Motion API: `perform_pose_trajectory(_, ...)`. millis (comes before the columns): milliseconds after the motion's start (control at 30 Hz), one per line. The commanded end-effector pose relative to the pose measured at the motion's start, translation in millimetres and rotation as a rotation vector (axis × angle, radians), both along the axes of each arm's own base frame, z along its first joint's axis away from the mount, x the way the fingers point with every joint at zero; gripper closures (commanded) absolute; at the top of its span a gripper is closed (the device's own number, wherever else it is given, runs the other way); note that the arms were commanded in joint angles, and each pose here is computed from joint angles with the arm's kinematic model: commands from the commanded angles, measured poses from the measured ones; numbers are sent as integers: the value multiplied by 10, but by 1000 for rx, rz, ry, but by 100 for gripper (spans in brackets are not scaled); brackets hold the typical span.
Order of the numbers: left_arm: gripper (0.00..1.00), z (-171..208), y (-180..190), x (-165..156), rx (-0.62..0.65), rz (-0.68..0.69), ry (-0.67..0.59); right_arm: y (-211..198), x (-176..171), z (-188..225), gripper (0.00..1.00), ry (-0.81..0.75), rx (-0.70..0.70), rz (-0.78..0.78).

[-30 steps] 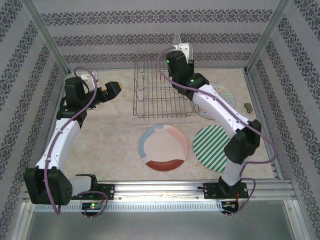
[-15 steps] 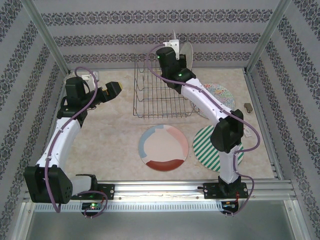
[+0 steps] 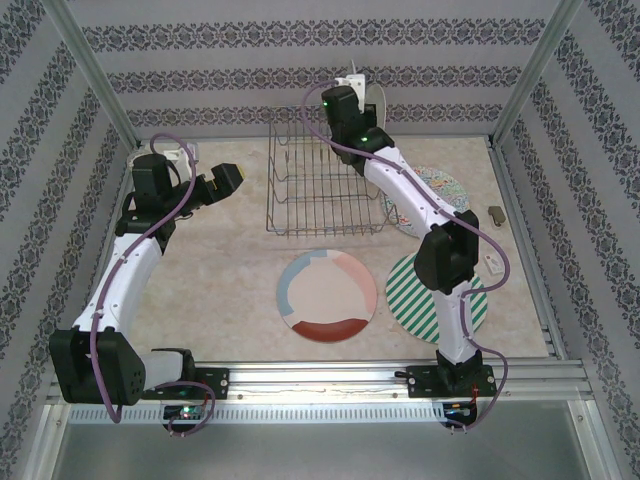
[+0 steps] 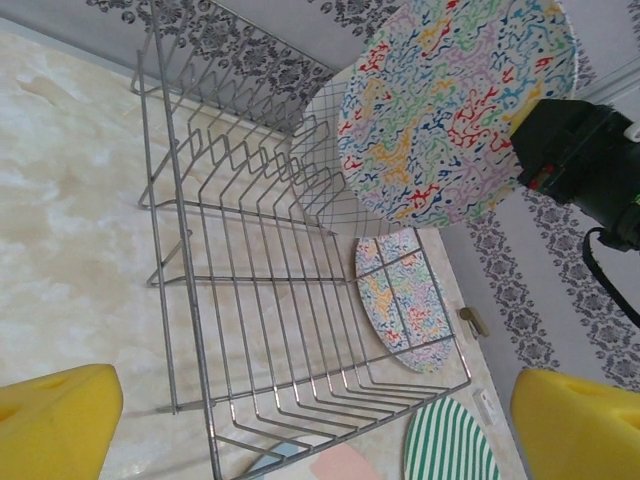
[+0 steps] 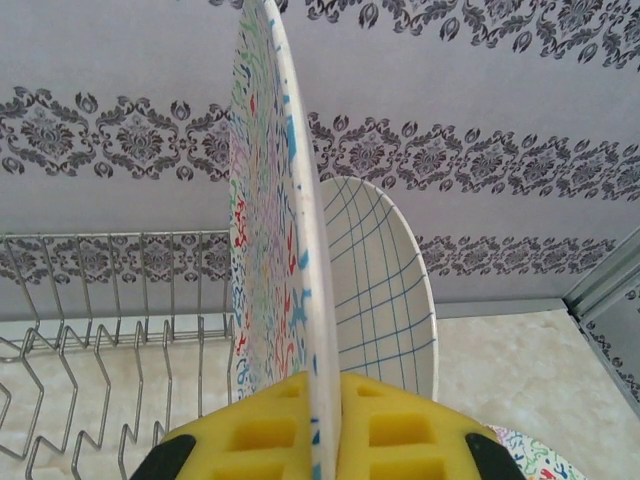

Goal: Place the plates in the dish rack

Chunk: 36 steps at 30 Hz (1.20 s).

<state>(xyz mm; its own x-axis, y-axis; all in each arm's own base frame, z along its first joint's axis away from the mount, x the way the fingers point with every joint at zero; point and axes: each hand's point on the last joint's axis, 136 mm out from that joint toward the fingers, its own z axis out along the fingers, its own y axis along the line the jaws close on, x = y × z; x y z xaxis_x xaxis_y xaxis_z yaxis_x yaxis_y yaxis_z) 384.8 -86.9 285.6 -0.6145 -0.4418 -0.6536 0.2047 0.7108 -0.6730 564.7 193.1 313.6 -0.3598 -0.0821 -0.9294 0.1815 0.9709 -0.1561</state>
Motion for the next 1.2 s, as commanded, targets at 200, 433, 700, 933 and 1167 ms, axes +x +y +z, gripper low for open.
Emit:
perform_pose_trajectory(200, 0, -2, 79, 21, 41, 16, -8, 81, 182, 35, 100, -39, 78, 6)
perform_pose_trajectory(433, 0, -27, 84, 29, 47, 16, -1, 60, 213, -150, 100, -6, 74, -1)
perform_pose_trajectory(700, 0, -43, 85, 27, 55, 16, 2, 90, 251, -382, 100, 31, 73, 5)
perform_pose_trajectory(933, 0, -47, 100, 23, 69, 21, 0, 102, 274, -556, 100, 59, 90, 6)
perform_pose_trajectory(1167, 0, -64, 100, 30, 69, 21, 6, 106, 278, -686, 100, 79, 102, 8)
